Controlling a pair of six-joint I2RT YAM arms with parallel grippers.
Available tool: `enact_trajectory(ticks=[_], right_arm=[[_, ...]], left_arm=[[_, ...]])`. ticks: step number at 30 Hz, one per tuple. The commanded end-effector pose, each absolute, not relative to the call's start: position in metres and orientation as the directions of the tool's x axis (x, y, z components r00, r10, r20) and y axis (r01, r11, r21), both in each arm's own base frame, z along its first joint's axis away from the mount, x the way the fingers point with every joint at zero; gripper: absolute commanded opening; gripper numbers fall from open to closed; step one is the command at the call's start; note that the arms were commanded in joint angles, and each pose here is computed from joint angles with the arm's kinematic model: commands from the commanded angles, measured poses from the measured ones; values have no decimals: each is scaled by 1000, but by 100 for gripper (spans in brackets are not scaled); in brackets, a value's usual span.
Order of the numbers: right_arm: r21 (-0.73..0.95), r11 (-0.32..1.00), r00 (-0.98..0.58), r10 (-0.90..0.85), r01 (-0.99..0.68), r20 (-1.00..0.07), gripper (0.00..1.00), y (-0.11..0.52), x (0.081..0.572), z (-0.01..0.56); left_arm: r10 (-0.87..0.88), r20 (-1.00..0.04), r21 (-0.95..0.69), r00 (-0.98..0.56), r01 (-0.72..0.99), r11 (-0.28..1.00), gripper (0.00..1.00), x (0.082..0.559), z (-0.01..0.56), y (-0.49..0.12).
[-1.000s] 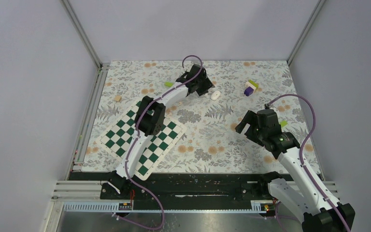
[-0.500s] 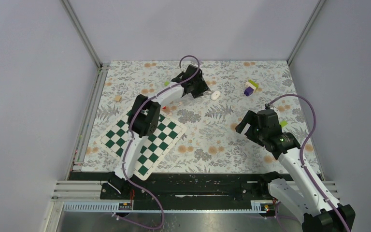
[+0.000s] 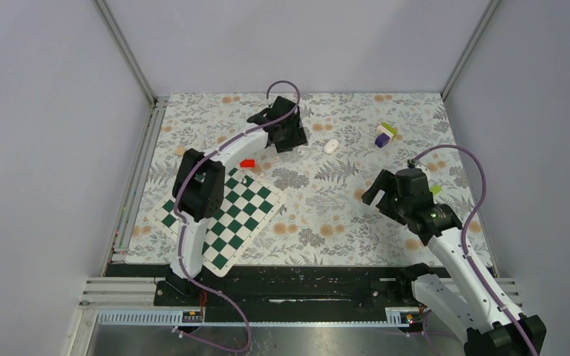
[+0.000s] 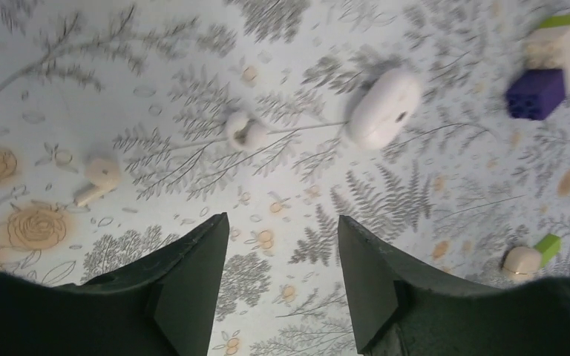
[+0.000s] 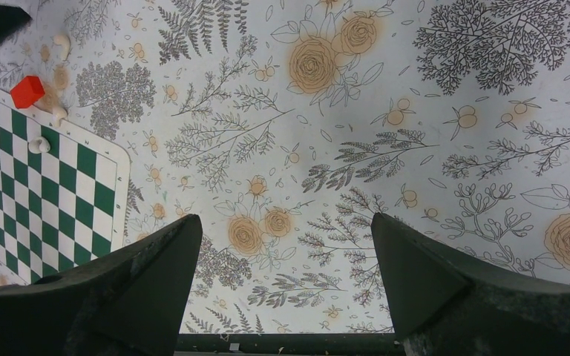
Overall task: Insert the wireless bluetooth earbuds into the charging case
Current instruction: Pick up the charging case from the center of the board.
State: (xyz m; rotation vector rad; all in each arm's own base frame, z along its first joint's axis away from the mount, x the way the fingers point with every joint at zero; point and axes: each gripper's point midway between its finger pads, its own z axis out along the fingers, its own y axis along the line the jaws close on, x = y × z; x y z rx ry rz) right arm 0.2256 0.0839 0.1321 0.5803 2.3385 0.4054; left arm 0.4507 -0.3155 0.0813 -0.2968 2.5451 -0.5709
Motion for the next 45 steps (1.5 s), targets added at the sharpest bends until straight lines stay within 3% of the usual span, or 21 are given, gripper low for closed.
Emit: enact_trajectory(ticks=[1, 5, 11, 14, 36, 42, 45], right_arm=[[453, 843, -662, 518, 290, -541, 92, 88, 230, 139], [442, 846, -651, 518, 297, -554, 92, 83, 227, 139], [445, 846, -655, 517, 293, -551, 92, 85, 228, 138], [449, 844, -665, 516, 292, -539, 92, 88, 230, 138], [444, 848, -661, 513, 291, -547, 92, 86, 229, 136], [443, 848, -662, 513, 292, -546, 92, 85, 228, 135], [445, 847, -660, 514, 291, -548, 92, 85, 228, 135]], left_arm=[[-275, -567, -424, -777, -11, 906, 57, 478, 131, -322], [-256, -575, -367, -777, -34, 930, 57, 484, 113, -318], [-215, -594, -278, -775, -52, 959, 68, 490, 87, -309], [-185, -585, -256, -789, -36, 966, 68, 493, 75, -316], [-77, -565, -139, -821, 3, 990, 45, 490, 30, -327], [-87, -581, -127, -809, -16, 992, 29, 489, 38, -319], [-96, -607, -163, -789, 5, 987, 28, 487, 57, -320]])
